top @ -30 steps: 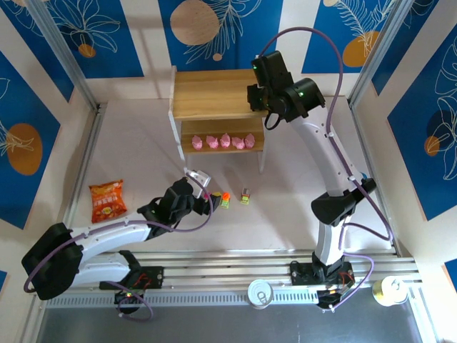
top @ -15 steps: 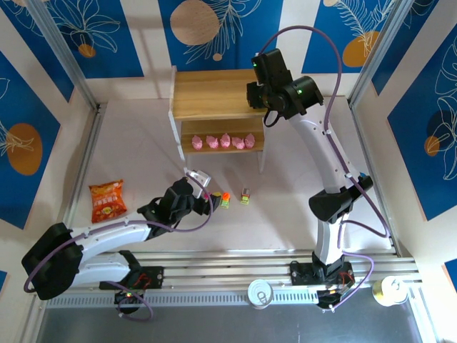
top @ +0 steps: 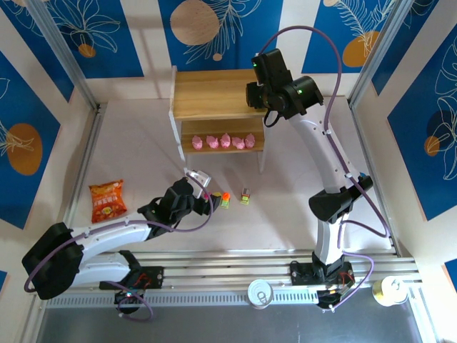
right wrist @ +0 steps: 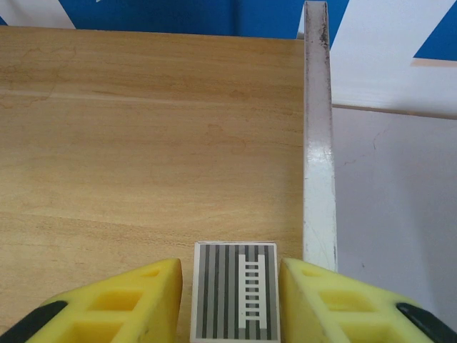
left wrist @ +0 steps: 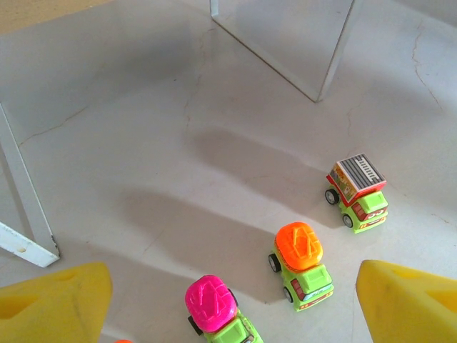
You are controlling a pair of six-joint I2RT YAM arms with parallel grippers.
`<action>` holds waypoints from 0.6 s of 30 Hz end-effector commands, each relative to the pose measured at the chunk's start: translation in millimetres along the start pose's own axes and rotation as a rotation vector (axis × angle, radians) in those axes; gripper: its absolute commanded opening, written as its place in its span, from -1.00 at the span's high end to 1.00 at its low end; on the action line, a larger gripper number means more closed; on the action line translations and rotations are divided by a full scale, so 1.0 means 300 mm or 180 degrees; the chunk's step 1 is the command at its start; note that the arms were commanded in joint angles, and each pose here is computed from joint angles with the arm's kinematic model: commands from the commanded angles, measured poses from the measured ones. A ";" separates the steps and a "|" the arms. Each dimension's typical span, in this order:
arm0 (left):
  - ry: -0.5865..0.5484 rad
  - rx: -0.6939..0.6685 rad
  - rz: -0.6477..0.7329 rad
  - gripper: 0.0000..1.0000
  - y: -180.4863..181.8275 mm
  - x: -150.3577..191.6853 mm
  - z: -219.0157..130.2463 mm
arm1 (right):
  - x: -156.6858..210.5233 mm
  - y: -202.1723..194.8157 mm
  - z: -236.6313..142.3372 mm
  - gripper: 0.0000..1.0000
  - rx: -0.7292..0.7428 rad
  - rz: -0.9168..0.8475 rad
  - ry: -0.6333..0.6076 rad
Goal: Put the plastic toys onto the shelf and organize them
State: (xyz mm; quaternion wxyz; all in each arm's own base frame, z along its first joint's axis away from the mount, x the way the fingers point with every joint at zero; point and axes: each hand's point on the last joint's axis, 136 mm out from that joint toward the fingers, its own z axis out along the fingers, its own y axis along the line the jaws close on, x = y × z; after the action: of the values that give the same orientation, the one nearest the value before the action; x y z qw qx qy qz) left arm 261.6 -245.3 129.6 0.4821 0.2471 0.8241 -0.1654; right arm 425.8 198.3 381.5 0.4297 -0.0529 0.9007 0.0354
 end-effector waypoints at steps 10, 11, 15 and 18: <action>-0.0112 -0.0167 0.0014 -0.78 0.028 -0.032 -0.014 | -0.107 -0.045 -0.159 0.11 -0.0111 0.0095 -0.0419; -0.0129 -0.0207 0.0008 -0.78 0.036 -0.035 -0.018 | -0.108 -0.045 -0.173 0.12 -0.0119 0.0100 -0.0439; -0.0169 -0.0442 -0.0050 -0.79 0.088 -0.038 -0.041 | -0.077 -0.035 -0.225 0.11 -0.0120 0.0072 -0.0471; -0.0199 -0.0569 -0.0118 -0.79 0.124 -0.035 -0.059 | -0.028 -0.014 -0.265 0.11 -0.0134 0.0019 -0.0504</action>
State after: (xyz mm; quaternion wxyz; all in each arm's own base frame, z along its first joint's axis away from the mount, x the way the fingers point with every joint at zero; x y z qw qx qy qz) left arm 271.2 -225.4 146.5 0.5167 0.2087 0.8199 -0.1315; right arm 388.7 186.5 420.8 0.4715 -0.0556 0.8786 0.0520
